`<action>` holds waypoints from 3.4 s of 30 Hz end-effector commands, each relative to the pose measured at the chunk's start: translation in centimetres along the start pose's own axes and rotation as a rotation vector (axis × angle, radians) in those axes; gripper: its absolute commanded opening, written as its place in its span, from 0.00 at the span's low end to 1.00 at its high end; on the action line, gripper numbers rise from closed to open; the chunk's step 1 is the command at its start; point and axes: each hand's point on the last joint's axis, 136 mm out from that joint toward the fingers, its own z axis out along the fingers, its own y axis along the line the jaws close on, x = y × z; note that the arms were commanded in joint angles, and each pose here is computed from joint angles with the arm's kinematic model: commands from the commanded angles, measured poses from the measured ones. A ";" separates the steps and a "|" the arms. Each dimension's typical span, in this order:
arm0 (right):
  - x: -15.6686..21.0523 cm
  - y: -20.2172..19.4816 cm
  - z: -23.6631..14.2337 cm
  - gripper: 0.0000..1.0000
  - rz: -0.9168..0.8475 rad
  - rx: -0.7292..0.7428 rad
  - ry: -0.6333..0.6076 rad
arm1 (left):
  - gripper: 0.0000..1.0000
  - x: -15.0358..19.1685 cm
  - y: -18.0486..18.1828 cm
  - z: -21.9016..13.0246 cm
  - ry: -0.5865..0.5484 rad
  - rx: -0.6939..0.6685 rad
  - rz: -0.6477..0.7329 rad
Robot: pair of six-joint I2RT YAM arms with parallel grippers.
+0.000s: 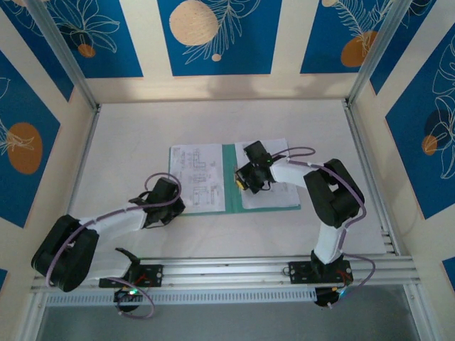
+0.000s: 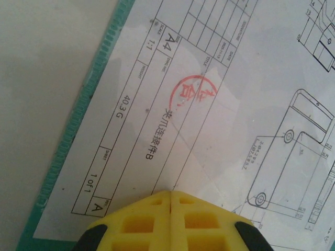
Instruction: Put the files into the folder
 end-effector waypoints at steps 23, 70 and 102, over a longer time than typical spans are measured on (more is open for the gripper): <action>3.7 -5.9 3.0 0.00 -0.129 0.449 0.016 | 0.08 1.8 -1.3 1.3 0.112 0.066 0.065; 4.8 -11.7 5.4 0.00 -0.385 0.927 -0.170 | 0.25 1.4 -2.3 0.0 0.128 0.073 0.125; 9.5 4.4 2.6 0.00 -0.615 0.359 -0.008 | 0.21 2.2 -0.8 1.8 0.163 0.024 0.118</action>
